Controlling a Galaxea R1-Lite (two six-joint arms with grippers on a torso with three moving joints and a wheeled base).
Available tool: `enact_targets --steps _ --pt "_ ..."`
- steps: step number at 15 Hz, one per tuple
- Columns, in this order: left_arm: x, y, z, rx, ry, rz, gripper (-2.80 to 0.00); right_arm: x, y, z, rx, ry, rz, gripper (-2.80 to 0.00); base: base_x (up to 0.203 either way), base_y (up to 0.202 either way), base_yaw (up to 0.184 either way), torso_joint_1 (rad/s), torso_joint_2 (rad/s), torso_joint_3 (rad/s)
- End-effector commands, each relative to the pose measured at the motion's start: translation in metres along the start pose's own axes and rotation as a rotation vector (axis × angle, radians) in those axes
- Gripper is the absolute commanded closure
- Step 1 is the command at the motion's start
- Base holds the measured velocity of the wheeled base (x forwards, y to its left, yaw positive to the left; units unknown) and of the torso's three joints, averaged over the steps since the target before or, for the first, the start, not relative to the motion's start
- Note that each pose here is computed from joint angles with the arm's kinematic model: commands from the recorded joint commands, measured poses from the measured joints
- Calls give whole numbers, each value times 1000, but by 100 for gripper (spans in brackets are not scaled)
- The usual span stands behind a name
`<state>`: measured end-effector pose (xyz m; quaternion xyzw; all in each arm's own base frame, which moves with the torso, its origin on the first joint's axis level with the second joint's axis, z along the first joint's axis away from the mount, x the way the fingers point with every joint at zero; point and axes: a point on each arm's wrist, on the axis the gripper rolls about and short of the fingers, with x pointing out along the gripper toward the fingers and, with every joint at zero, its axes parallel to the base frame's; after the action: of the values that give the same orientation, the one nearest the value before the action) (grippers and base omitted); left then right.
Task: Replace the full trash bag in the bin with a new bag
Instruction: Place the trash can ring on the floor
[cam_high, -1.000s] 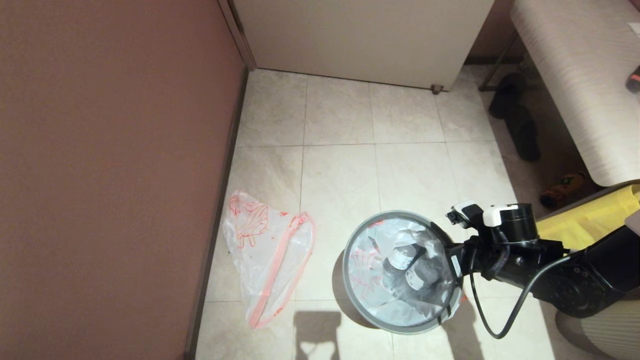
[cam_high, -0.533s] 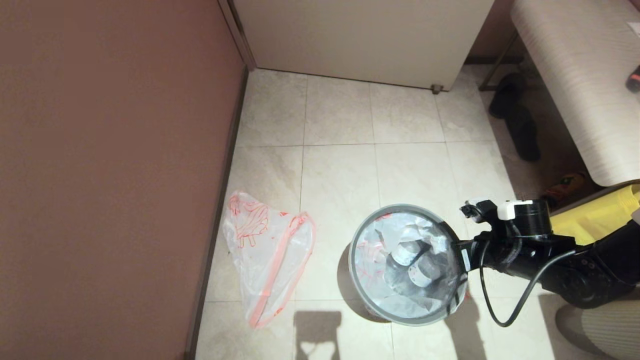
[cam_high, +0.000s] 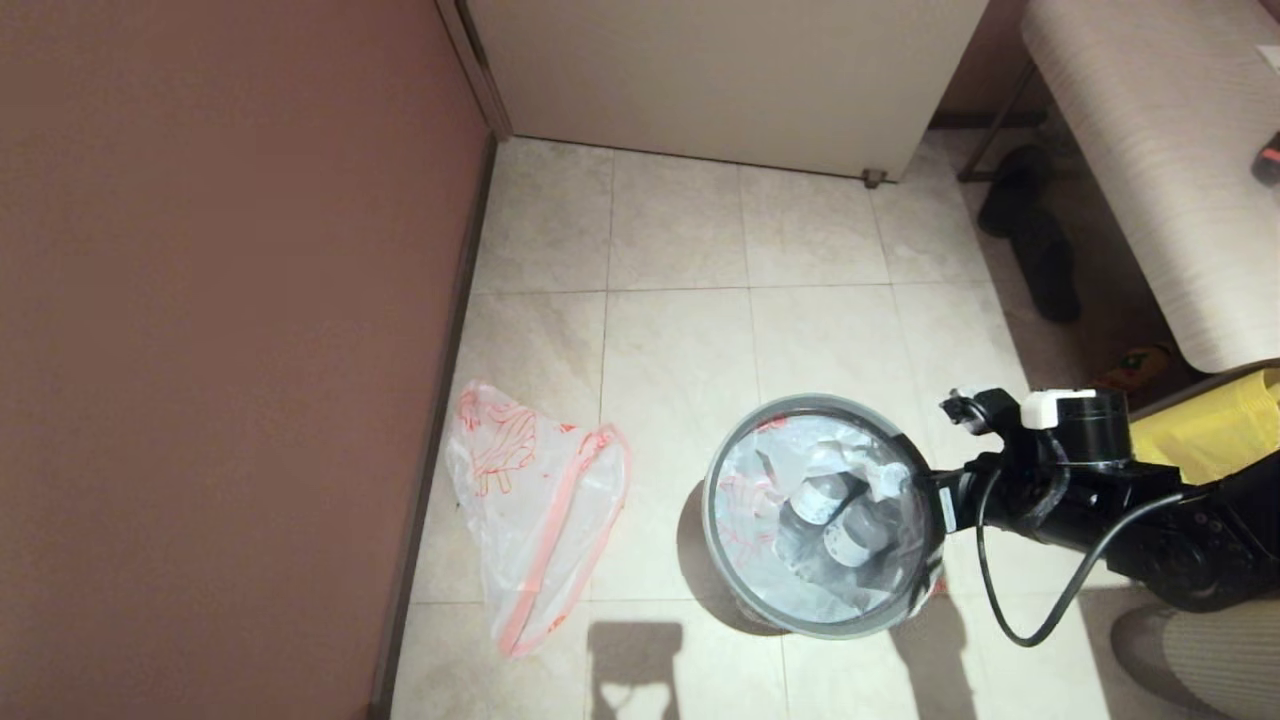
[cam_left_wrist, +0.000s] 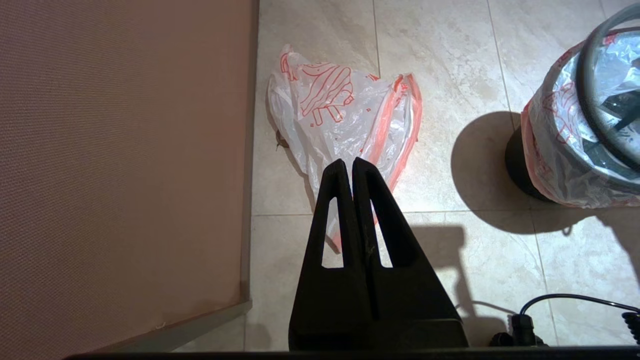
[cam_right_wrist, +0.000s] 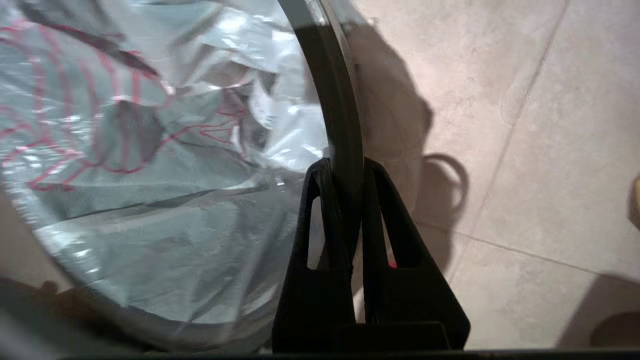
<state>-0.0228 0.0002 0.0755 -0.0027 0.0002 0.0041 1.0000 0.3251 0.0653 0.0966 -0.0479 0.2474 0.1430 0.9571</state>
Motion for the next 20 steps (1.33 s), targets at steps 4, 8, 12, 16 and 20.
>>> enact_targets --steps 4,8,12,16,20 --pt "0 0 0 -1 0 1 0 -7 1 0 39 8 65 0 0 0 0 0 0 0" --pt "0 0 0 -1 0 1 0 -25 -1 15 46 -53 50 0 0 0 0 0 0 0" --pt "0 0 0 -1 0 1 0 -30 -30 20 85 -77 -116 0 0 0 0 0 0 0" --pt "0 0 0 -1 0 1 0 -55 -70 37 157 -128 -237 0 0 0 0 0 0 0" --pt "0 0 0 -1 0 1 0 -98 -96 40 257 -48 -313 0 0 0 0 0 0 0"
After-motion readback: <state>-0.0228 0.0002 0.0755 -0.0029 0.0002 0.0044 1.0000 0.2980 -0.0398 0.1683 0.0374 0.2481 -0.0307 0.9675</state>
